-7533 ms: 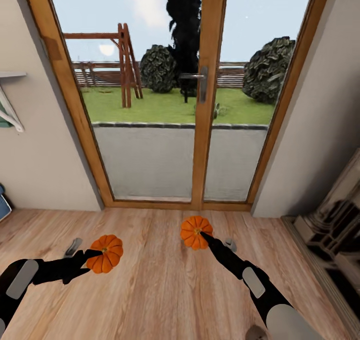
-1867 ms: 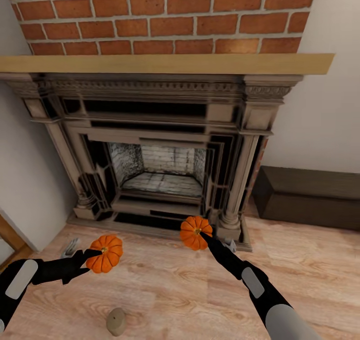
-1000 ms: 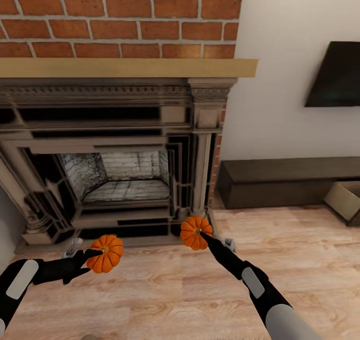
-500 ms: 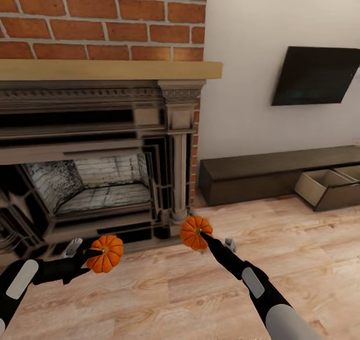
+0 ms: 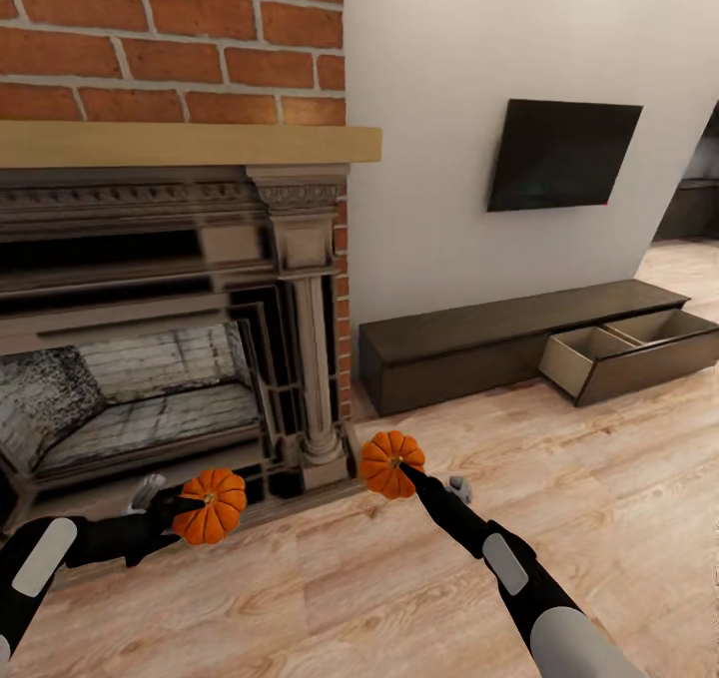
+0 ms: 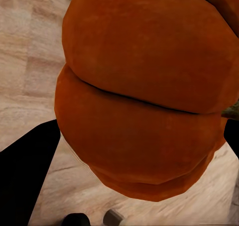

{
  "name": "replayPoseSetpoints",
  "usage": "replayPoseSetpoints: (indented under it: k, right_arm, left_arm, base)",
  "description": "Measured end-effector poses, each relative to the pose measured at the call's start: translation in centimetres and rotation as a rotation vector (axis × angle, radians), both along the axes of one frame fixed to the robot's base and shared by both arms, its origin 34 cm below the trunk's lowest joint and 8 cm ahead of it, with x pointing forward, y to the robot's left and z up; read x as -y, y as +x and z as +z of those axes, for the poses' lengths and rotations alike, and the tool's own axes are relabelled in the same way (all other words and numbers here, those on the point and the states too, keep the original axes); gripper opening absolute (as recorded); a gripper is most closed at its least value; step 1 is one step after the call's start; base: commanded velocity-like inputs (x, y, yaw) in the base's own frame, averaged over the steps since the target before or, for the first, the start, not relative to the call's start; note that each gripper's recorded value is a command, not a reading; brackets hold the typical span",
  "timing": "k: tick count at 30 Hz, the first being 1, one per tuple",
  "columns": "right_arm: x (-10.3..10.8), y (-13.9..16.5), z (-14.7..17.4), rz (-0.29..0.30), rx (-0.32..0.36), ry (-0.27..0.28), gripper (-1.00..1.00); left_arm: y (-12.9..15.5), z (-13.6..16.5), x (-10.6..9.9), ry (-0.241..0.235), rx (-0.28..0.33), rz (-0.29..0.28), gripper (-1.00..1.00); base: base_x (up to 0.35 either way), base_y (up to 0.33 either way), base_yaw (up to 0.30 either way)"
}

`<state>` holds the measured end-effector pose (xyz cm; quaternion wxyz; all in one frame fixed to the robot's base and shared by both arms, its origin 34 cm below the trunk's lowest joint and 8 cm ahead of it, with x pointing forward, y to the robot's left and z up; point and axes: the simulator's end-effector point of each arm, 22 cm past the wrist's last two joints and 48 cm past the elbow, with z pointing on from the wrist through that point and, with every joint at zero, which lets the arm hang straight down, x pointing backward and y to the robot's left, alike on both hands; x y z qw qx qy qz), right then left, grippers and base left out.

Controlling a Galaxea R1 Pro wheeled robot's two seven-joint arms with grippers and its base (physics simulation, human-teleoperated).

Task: Place each of the two pumpkins and all three candles from the living room inside a cabinet in the living room (use any cabinet), then make sure every cabinet is closed, and position the cauldron so it is next to a table in the living room.

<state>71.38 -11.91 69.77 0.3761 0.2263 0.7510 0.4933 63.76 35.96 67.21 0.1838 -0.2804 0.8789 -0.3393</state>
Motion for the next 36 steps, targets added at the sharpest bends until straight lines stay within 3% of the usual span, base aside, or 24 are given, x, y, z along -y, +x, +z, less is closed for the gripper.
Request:
replayPoseSetpoints:
  k: [10, 19, 36]
  right_arm:
    - [0.18, 0.19, 0.22, -0.01, 0.013, -0.007, -1.0]
    - [0.18, 0.17, 0.19, -0.01, 0.012, -0.006, -1.0]
    - [0.21, 0.25, 0.65, -0.011, 0.02, -0.007, -1.0]
  left_arm:
    - [0.01, 0.08, -0.03, 0.002, 0.001, 0.0, -1.0]
    - [0.02, 0.11, -0.02, 0.001, 0.002, 0.0, -1.0]
    - [0.12, 0.57, -0.18, 0.002, 0.011, 0.001, -1.0]
  base:
    - [0.322, -0.005, -0.093]
    - [0.313, -0.085, -0.259]
    - [0.022, -0.011, -0.281]
